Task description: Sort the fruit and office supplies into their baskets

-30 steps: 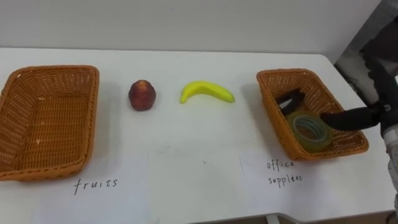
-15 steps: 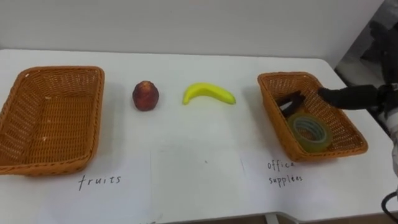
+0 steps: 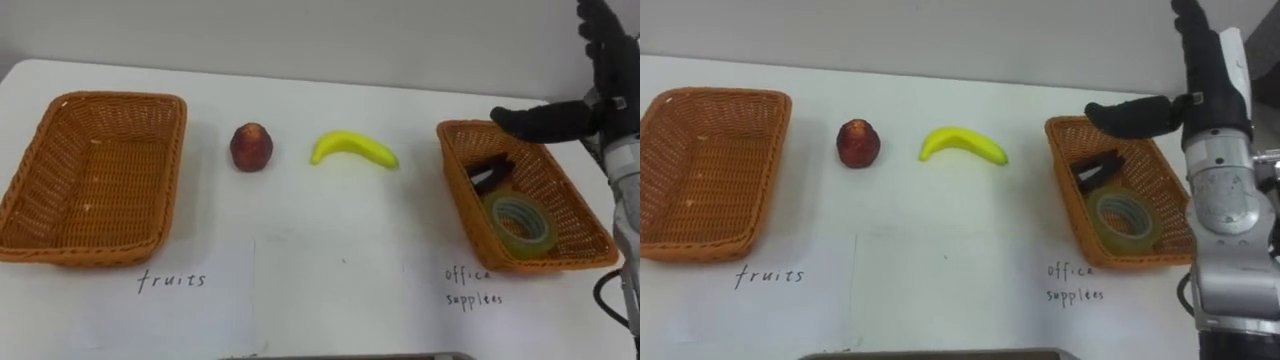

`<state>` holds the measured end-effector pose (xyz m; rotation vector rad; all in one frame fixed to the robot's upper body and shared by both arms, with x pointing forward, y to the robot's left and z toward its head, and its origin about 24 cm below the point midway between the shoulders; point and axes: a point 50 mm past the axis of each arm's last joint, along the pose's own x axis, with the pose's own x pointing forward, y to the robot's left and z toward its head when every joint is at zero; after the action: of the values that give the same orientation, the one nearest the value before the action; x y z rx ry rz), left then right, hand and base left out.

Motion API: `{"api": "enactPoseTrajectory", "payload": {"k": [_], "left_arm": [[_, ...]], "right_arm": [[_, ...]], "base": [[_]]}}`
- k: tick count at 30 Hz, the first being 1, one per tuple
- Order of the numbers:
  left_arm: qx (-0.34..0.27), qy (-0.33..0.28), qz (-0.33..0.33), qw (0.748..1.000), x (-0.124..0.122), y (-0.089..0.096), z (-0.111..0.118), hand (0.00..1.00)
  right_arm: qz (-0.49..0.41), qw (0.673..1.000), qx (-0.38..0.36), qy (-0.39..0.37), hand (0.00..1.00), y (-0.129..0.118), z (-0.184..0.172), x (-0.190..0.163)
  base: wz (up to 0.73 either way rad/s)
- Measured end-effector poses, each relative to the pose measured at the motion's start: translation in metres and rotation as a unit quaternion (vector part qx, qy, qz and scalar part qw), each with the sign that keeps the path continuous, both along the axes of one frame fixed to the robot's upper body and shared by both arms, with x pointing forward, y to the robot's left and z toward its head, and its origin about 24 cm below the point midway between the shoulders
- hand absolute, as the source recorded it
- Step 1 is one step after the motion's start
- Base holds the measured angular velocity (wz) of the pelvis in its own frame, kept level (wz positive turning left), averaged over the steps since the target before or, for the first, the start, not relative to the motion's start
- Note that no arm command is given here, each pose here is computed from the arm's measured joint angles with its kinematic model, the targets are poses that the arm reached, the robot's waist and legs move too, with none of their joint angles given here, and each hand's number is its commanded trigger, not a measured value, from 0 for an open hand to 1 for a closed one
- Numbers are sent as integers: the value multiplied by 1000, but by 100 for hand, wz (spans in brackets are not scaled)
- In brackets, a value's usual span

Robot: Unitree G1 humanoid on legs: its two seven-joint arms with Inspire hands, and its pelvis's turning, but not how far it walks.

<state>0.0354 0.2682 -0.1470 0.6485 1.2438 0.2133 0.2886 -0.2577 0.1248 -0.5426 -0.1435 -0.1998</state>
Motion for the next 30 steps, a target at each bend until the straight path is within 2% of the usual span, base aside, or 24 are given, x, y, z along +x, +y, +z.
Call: {"api": "enactPoseTrajectory", "payload": {"k": [14, 22, 30], "left_arm": [[12, 17, 4, 1000, -6, 7, 1, 0], [18, 4, -16, 1000, 17, 11, 2, 0], [21, 20, -34, 999, 17, 11, 0, 0]], "right_arm": [[26, 1000, 6, 10, 0, 13, -6, 3], [52, 997, 3, 60, 0, 28, -28, 20], [53, 994, -4, 97, 0, 29, -39, 34]], "base": [[7], [3], [1]]}}
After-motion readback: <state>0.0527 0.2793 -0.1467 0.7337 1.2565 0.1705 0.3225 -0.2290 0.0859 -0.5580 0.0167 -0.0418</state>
